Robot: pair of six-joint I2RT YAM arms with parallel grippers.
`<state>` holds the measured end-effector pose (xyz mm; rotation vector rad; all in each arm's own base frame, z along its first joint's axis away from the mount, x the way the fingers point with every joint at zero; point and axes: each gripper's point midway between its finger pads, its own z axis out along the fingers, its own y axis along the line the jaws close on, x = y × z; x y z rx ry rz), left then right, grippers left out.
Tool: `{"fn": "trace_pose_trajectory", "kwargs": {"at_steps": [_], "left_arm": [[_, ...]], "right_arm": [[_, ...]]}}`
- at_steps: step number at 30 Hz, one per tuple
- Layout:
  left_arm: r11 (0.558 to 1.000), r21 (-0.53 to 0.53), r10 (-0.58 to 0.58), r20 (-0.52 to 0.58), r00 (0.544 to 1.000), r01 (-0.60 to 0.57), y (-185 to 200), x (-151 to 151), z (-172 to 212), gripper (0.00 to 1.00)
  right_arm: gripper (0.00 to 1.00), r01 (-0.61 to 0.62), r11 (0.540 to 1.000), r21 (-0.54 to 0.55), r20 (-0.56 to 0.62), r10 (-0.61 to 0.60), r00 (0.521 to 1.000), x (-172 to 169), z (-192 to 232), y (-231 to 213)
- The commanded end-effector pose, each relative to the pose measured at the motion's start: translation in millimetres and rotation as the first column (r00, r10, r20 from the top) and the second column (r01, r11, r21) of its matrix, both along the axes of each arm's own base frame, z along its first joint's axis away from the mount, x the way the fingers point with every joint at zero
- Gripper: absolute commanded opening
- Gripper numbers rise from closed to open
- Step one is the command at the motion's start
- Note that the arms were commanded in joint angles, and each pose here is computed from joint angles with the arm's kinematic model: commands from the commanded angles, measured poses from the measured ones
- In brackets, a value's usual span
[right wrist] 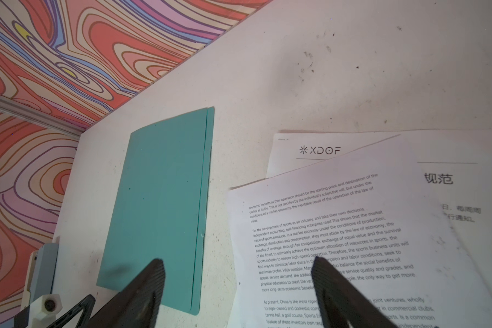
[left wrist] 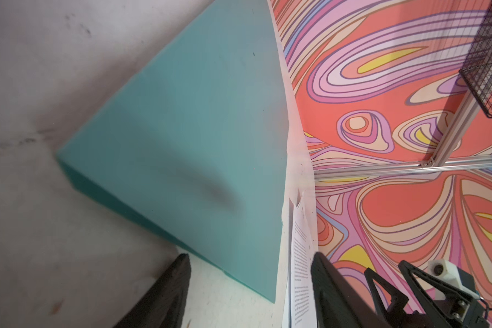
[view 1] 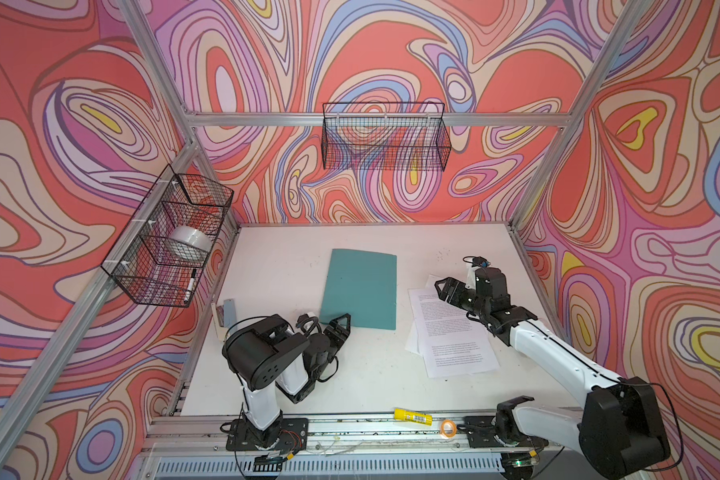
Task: Put the files into the folder
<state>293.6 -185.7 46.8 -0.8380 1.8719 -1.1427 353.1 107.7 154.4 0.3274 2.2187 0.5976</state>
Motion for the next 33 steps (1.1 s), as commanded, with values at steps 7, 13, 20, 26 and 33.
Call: {"fn": "trace_pose_trajectory", "kwargs": {"at_steps": [7, 13, 20, 26, 33], "left_arm": [[0.996, 0.085, -0.019, -0.105, 0.994, 0.028, -5, 4, -41, 0.68], [0.993, 0.118, 0.013, -0.061, 0.998, -0.005, 9, 3, -29, 0.68], [0.994, 0.108, 0.028, -0.023, 0.999, -0.026, 23, 7, -13, 0.68], [0.997, 0.079, -0.002, -0.025, 1.0, 0.004, 15, 19, -12, 0.68], [0.997, 0.078, -0.011, 0.005, 1.0, 0.01, 12, 26, -4, 0.68]], "right_arm": [[0.85, -0.004, 1.0, -0.019, 0.009, 0.005, 1.0, 1, 2, 0], [0.85, -0.004, 1.0, -0.022, 0.009, 0.004, 1.0, 1, 1, 0], [0.85, -0.005, 1.0, -0.022, 0.013, 0.005, 1.0, 4, 1, 0], [0.84, -0.004, 1.0, -0.03, 0.01, 0.005, 1.0, 3, 0, -1], [0.85, 0.001, 0.999, -0.032, 0.016, 0.0, 1.0, 3, 2, -2]]}}
